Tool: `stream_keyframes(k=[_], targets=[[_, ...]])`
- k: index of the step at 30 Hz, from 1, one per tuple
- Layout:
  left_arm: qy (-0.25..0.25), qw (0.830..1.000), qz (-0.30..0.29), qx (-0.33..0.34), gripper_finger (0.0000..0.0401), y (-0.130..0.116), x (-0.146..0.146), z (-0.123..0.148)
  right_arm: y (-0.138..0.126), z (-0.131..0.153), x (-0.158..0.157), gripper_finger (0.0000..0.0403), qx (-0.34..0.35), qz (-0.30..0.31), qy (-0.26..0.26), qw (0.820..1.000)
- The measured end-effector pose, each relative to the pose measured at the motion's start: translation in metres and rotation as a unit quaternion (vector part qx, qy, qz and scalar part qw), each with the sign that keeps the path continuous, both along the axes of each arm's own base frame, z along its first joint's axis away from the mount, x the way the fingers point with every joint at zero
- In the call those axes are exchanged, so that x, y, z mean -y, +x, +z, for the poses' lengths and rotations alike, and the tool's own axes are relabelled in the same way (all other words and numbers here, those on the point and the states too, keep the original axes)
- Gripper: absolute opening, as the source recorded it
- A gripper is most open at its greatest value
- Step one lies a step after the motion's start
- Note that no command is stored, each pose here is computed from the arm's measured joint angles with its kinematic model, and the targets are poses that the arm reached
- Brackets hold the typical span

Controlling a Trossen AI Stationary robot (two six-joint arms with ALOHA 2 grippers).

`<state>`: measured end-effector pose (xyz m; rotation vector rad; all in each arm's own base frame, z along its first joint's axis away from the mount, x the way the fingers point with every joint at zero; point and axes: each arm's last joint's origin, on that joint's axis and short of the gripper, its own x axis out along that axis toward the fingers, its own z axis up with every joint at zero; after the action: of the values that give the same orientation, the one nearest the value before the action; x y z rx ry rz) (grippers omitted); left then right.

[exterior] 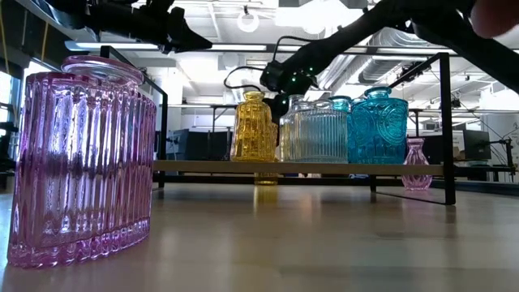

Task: Sort vases onto shelf
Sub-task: Put the yellow vase aligned with the other yellow vases on the shelf

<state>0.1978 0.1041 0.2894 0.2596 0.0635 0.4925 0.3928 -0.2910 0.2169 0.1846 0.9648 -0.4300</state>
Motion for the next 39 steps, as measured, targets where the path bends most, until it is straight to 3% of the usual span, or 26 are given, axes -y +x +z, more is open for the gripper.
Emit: stream_keyframes(k=[6,15,19,32,39], targets=[[-0.001,1.0,0.0,0.0,0.0003,0.0,0.0,0.0,0.0,-0.003,0.0,0.0277,0.0,-0.004,0.004,1.0],[-0.008,1.0,0.0,0.003,0.0003,0.0,0.0,0.0,0.0,-0.003,0.0,0.0163,0.001,-0.007,0.008,1.0],[-0.028,1.0,0.0,0.014,0.0003,0.0,0.0,0.0,-0.002,-0.003,-0.001,0.0133,-0.003,-0.005,0.013,1.0],[-0.036,0.999,0.0,0.038,0.0003,0.0,0.0,0.003,-0.005,0.001,0.0,0.0133,-0.017,0.001,0.018,1.0],[-0.041,0.999,0.0,0.032,0.0003,0.0,0.0,0.002,0.0,0.027,-0.007,0.0133,-0.019,0.008,0.018,1.0]])
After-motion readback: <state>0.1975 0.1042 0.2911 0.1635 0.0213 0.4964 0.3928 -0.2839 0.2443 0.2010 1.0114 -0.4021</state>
